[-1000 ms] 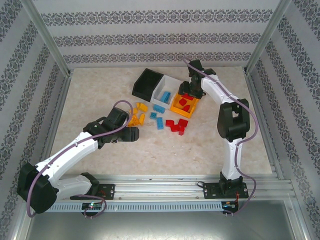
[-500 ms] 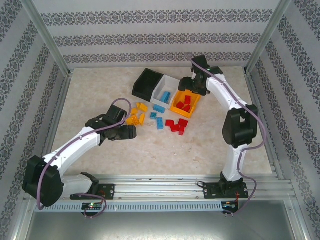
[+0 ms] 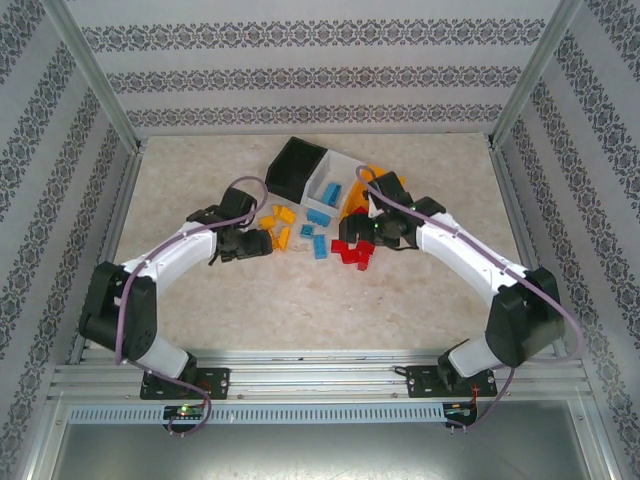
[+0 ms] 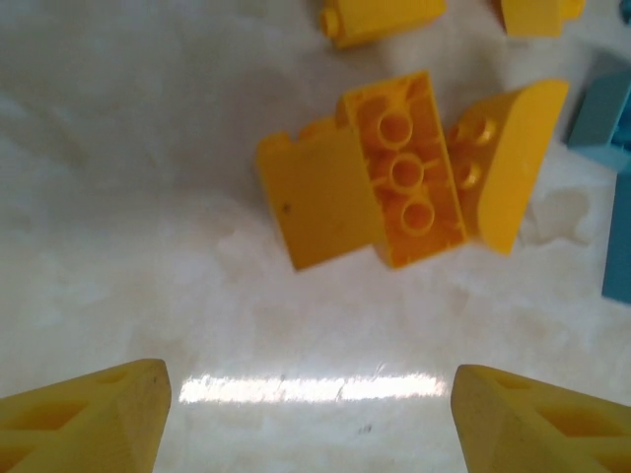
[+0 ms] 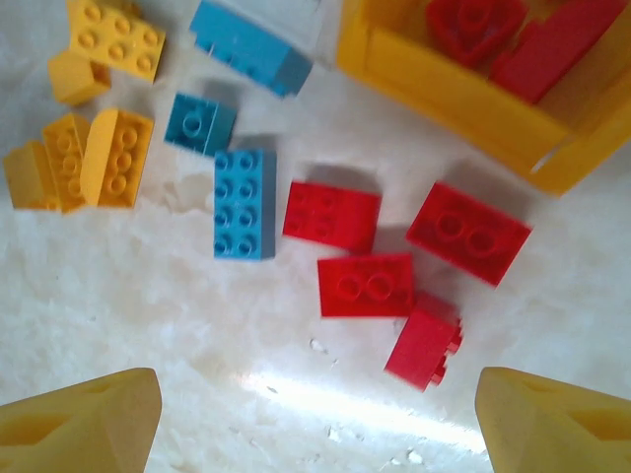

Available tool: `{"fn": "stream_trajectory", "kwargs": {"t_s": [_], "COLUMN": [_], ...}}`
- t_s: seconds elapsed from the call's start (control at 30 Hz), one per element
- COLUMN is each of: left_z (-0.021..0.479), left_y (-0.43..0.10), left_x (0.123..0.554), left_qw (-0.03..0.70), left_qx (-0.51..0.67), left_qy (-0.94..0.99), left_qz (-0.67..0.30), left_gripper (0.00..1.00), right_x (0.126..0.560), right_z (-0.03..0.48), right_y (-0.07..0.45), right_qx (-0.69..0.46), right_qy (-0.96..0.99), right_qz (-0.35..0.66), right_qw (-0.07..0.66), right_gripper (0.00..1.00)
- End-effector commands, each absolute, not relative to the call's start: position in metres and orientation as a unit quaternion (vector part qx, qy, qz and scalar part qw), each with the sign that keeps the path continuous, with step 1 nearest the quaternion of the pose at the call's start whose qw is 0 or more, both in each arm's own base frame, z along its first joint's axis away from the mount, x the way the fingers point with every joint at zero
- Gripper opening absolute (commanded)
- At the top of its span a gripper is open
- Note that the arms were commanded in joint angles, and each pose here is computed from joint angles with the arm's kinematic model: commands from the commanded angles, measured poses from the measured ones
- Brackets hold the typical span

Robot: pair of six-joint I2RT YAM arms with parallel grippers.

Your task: Sort the legos into containers by color

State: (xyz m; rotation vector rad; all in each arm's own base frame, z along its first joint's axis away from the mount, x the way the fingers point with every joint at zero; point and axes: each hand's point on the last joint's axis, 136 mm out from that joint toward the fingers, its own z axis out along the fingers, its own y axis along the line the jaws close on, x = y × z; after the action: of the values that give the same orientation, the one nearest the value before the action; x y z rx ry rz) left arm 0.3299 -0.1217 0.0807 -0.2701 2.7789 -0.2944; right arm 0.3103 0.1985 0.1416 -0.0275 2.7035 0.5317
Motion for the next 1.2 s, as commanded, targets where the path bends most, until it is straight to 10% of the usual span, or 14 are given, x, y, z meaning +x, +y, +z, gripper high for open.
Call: {"fn": "stream_trajectory", "kwargs": {"t_s": [0.0, 0.6, 1.17], "left_z": [0.084, 0.039, 0.032], "left_y": [-0.123, -0.118, -0.103], "left_x": [0.356, 0.375, 0.374], "left_qw": [0.182, 0.141, 0.133], "left_qx": [-0.108, -0.121, -0.125], "left_qy": [0.971, 0.979, 0.98], "left_qz": [-0.113, -0.088, -0.079], "left_gripper": [0.75, 0.64, 0.33], "right_x": [0.302, 0.283, 0.276], "right_z": [0.145, 0.128, 0.111], "right_y": [0.208, 0.207, 0.243], "right_qx": [0.002, 0.0, -0.029], "right_qy": [0.954, 0.952, 0.939], "right_qz": [0.219, 0.232, 0.294], "right_qw": [0.207, 0.2, 0.173], "right_gripper": [0.83, 0.82, 0.82]}}
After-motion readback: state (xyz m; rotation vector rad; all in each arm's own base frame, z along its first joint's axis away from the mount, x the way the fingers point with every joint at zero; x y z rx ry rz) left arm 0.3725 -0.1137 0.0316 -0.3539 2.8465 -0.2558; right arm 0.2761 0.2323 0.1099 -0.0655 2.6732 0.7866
